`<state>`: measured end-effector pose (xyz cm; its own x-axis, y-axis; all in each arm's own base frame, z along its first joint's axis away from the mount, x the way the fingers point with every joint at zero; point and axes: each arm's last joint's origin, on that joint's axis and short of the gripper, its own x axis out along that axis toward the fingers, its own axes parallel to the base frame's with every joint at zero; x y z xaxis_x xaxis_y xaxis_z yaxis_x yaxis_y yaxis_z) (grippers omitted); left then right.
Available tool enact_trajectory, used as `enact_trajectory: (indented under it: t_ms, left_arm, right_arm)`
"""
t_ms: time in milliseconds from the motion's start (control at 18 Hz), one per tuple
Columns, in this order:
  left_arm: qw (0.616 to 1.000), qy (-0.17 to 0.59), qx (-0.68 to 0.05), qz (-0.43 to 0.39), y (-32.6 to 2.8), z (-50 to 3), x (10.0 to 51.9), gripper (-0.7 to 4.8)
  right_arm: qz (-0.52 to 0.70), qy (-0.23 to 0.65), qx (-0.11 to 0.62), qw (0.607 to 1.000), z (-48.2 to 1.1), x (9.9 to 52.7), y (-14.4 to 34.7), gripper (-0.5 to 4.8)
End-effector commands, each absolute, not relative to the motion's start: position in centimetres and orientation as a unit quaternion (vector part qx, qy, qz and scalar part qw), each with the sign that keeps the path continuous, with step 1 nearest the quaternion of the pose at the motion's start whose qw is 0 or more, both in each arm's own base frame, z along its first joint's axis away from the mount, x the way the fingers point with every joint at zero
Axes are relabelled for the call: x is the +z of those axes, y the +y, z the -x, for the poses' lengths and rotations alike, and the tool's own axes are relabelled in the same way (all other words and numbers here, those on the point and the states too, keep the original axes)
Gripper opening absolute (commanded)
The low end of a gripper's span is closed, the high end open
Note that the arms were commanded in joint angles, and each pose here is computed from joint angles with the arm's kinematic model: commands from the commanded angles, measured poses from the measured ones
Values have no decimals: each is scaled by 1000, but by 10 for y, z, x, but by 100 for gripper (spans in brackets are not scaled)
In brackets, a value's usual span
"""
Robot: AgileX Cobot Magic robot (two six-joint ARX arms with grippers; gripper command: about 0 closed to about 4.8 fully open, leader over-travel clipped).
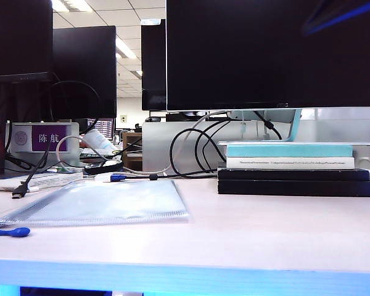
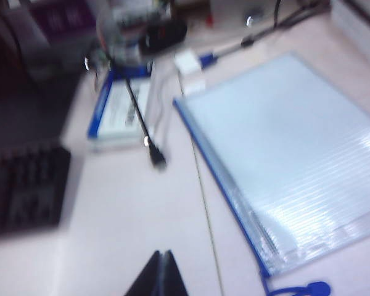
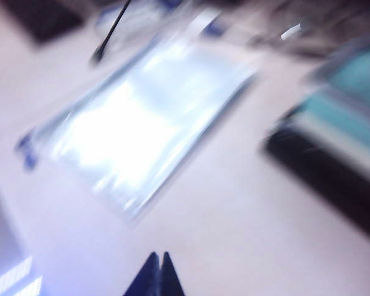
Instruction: Pick up the transparent plastic file bag with a blue zipper and open its zipper.
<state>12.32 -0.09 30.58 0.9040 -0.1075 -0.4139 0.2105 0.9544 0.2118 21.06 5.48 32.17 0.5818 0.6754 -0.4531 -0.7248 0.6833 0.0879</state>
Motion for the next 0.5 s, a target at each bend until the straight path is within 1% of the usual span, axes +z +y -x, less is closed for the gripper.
enact_trajectory:
  t_ms: [56,167,222,278,333,444,500]
  left_arm:
    - [968,220,-48,-113,1,-130,304,-6]
    - [966,235,-47,-96,1,-136,301,-6]
    - [964,241,-48,-96,1,-138,299,-6]
    - [964,244,-53,-95,1,-139,299,-6]
    - [963,245,-66,-91,0,-140,298,-6]
    - [963,249,-73,-73,-1,-142,297,-6]
    - [962,250,-89,-61,-2,-143,296,-5]
  right_arm:
    - [121,246,426,862,-218,308,86,0]
    - [155,274,447,837,-223,290,113,8]
    - [173,290,457,823,-228,278,127,71]
    - [183,300,461,814,-230,270,135,119]
    - [200,312,469,802,-234,257,148,154]
    - [260,310,478,780,-242,231,175,154]
    - [283,303,481,773,-243,223,185,192]
